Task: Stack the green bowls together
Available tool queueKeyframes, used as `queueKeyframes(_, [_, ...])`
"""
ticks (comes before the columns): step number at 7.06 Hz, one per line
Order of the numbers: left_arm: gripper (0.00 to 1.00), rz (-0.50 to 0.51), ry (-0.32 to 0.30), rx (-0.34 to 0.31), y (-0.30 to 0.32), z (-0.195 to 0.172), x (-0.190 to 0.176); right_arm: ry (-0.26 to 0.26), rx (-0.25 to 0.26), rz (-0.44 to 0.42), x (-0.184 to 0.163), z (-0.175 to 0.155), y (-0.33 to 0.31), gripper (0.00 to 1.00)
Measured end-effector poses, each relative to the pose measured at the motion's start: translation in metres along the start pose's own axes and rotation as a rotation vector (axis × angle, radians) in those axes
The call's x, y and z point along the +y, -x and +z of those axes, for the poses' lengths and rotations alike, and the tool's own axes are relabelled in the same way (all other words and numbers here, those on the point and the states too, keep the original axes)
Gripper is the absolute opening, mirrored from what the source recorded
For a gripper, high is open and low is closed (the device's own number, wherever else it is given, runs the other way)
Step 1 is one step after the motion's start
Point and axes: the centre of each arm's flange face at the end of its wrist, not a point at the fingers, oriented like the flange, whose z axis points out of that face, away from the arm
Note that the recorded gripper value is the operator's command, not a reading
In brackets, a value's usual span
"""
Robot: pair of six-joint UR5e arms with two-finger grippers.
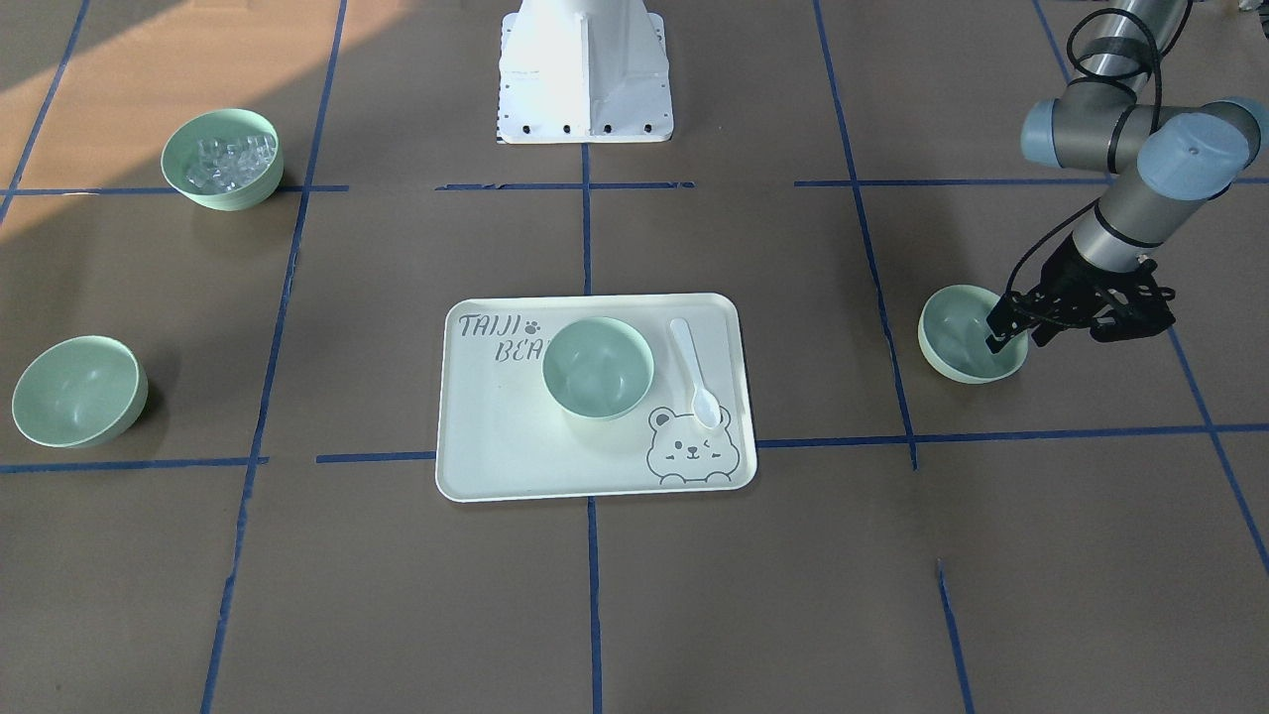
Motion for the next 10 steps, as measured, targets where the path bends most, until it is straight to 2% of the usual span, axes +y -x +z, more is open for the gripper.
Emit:
queueKeyframes(3, [0.0, -0.003, 0.0, 0.021, -0.008, -0.01, 0.001, 0.006, -0.005, -0.017, -0.002, 0.004, 0.025, 1.0])
queueKeyframes(5, [0.0, -0.021, 0.049, 0.061, -0.025, -0.037, 0.003, 0.008, -0.01, -0.022, -0.006, 0.013, 0.043, 1.0])
queueKeyframes(6, [0.0, -0.039, 0.057, 0.073, -0.035, -0.058, -0.003, -0.014, -0.011, -0.018, -0.005, 0.024, 0.057, 1.0])
queueKeyframes(8, [0.0, -0.099, 0.051, 0.087, -0.082, -0.095, -0.018, -0.057, 0.02, -0.017, 0.009, 0.071, 0.08, 1.0])
queueKeyframes(10, [0.0, -0.185, 0.038, 0.115, -0.131, -0.115, -0.034, -0.071, 0.01, -0.033, 0.025, 0.124, 0.059, 1.0])
